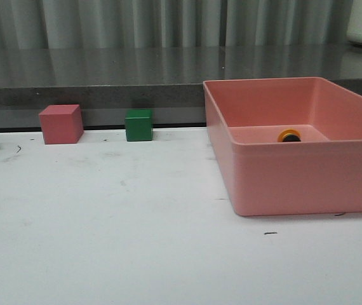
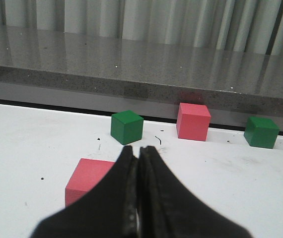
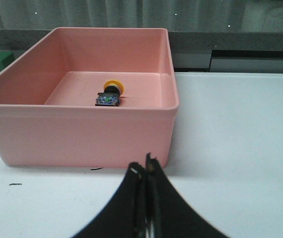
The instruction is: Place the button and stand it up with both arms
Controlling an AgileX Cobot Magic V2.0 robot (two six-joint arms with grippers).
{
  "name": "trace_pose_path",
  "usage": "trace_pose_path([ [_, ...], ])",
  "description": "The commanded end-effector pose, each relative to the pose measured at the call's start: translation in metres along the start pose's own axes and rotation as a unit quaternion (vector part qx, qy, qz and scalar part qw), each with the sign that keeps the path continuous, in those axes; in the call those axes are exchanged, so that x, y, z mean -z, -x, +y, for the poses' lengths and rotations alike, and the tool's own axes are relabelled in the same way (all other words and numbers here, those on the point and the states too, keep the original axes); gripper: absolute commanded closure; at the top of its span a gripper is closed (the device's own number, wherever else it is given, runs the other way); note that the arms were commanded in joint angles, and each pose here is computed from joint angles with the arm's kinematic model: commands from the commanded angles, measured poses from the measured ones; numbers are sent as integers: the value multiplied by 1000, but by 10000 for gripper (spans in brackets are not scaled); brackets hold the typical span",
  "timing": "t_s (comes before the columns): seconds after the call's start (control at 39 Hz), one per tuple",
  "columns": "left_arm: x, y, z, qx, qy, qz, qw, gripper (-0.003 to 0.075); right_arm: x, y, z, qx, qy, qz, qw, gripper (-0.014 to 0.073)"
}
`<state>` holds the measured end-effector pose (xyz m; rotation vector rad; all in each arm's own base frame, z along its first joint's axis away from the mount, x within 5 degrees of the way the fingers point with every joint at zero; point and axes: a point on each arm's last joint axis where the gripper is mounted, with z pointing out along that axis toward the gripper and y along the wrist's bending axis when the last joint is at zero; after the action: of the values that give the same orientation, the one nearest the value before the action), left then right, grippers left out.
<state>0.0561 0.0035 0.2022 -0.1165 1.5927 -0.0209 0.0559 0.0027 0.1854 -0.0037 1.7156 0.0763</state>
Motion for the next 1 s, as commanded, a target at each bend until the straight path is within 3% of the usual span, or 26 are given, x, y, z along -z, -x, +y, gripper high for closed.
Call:
trace_pose_path([
  [0.0,2,6,-1,8,-6,-48,999,741,2,10,0,11,-1,-52,999,664],
  [0.38,2,7,-1,8,-6,-53,999,741,2,10,0,11,-1,-54,998,664],
  [0.51,3,12,-1,8,-10,-82,997,741,2,12,1,6,1,-63,998,664],
  [0.69,8,33,-4,8,-22,-185,983,741,4,22,1,6,6,-116,993,664],
  [0.98,19,83,-8,2,-19,-183,983,741,23,73,4,6,6,-156,988,664],
])
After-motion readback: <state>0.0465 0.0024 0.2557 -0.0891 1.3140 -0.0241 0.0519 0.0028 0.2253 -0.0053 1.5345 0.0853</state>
